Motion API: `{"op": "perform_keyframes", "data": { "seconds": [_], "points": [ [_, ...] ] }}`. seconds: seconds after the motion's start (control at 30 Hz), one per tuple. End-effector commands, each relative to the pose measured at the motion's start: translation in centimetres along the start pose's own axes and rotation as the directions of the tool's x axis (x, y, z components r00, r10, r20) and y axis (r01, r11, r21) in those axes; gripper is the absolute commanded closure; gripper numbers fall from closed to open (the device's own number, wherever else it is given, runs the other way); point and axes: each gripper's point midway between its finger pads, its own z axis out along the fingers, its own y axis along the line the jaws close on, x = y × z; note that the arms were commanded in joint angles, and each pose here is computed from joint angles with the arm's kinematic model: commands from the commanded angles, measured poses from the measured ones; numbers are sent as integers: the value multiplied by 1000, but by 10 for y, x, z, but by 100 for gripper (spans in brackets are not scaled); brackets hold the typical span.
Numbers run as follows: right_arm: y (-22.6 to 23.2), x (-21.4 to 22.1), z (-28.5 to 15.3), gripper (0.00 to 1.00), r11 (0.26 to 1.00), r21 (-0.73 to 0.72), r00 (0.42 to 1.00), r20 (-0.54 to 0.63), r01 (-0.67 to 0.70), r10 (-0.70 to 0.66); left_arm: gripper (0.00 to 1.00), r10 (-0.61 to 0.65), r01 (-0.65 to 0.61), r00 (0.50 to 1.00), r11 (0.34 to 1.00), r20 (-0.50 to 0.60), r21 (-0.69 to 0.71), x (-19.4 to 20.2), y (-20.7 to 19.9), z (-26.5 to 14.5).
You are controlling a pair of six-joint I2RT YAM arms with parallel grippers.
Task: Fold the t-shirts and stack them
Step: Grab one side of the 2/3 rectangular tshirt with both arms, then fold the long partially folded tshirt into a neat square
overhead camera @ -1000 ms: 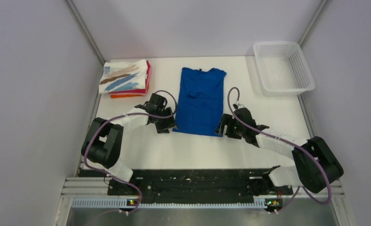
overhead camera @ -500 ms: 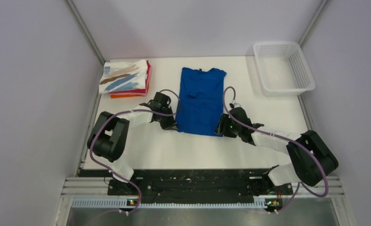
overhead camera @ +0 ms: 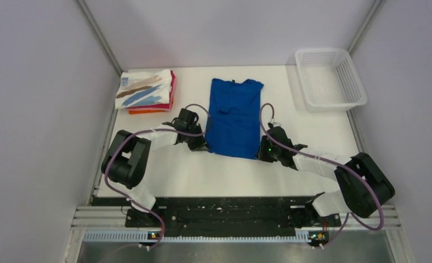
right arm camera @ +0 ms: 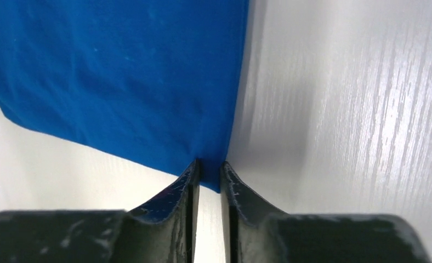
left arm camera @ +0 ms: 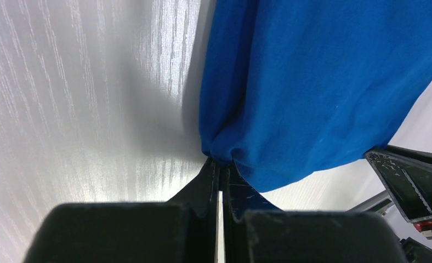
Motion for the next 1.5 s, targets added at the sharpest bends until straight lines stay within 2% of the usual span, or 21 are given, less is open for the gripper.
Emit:
{"op": "perform_keyframes", "data": {
  "seconds": [0.0,0.07,0.17,0.43,0.57,0.67,0.83,0.93,1.0,1.23,1.47],
  "points": [
    [-14,24,3,89,998,50,997,-76,31,-27,100,-8,6,1000,995,-14,-97,14,28,7],
    [-13,23,2,100,998,45,997,-74,40,-37,100,-6,6,1000,996,-8,-88,15,25,3],
    [-8,24,-4,100,998,16,995,-82,65,-64,100,7,-6,1000,998,9,-70,20,22,-8],
    [27,64,-42,100,971,-215,966,-212,101,-147,100,31,-28,999,997,39,-77,51,38,-50],
    [50,83,-72,100,933,-331,942,-246,138,-227,100,36,-33,995,999,96,-32,67,37,-82],
    [78,94,-101,100,875,-463,926,-253,141,-282,100,26,-27,989,1000,145,2,77,37,-107],
    [117,106,-153,100,747,-652,896,-241,135,-372,100,36,-40,957,999,289,6,77,41,-161],
    [140,108,-184,100,636,-768,889,-235,78,-393,100,36,-64,934,996,357,68,77,30,-191],
    [148,105,-195,100,589,-805,893,-213,70,-397,100,34,-79,912,992,408,94,73,25,-207],
    [158,88,-205,100,558,-820,904,-135,128,-407,100,43,-90,819,994,572,54,37,18,-237],
    [146,38,-189,100,633,-762,947,-87,136,-309,100,69,-151,770,986,634,76,-7,-22,-237]
  ]
}}
